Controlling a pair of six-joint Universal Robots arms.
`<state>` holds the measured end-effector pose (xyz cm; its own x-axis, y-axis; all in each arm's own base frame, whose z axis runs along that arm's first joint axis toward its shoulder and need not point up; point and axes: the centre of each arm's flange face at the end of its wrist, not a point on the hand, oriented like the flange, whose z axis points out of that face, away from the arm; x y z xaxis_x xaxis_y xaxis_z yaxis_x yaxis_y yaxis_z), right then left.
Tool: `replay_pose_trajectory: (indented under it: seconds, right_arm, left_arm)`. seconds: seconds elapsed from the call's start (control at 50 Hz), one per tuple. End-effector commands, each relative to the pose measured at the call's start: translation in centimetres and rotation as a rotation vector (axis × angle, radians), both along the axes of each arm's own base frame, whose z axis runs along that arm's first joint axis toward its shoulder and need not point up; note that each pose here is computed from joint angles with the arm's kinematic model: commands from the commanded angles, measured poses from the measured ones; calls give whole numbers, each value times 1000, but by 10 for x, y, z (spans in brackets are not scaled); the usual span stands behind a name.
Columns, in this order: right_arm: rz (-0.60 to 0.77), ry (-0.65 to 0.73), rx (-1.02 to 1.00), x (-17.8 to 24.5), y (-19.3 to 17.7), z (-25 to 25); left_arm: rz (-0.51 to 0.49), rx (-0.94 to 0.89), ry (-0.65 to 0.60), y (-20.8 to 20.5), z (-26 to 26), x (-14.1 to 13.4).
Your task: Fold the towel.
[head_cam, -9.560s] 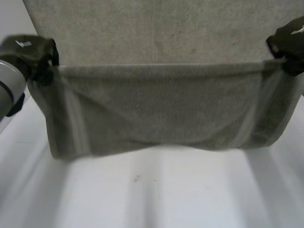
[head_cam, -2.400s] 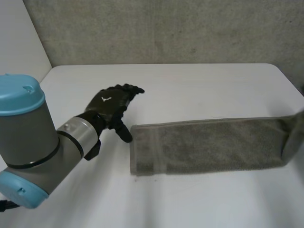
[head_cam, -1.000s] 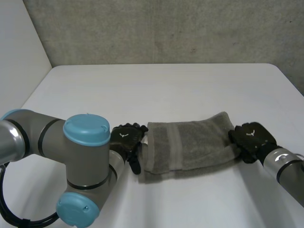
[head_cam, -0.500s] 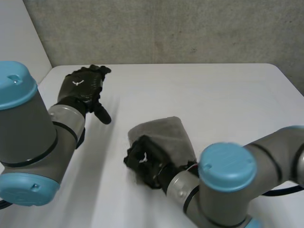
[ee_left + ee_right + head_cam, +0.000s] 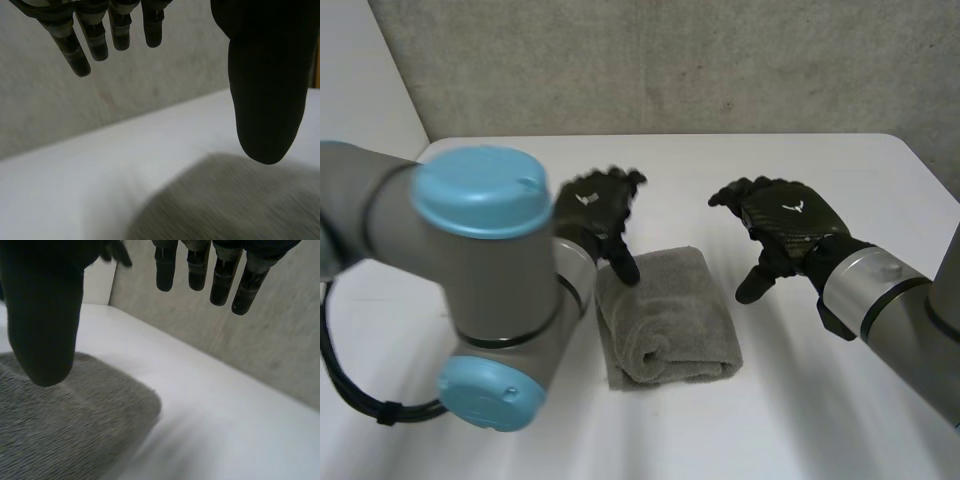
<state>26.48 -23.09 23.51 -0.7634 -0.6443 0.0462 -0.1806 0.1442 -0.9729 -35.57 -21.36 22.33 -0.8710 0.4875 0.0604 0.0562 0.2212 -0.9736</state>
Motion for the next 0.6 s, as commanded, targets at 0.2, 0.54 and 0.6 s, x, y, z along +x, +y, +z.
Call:
replay_pose_trajectory:
  seconds: [0.2,0.54,0.6]
  right_arm:
    - [115,57,280,18,-30,-86]
    - [74,165,55,18,-46,-54]
    - [34,84,0,17,-49,-20]
  left_arm:
    - [172,274,-209,4,-83,14]
    - [181,222,-149,1,-49,23]
    - [181,158,-65,-2,-9,28]
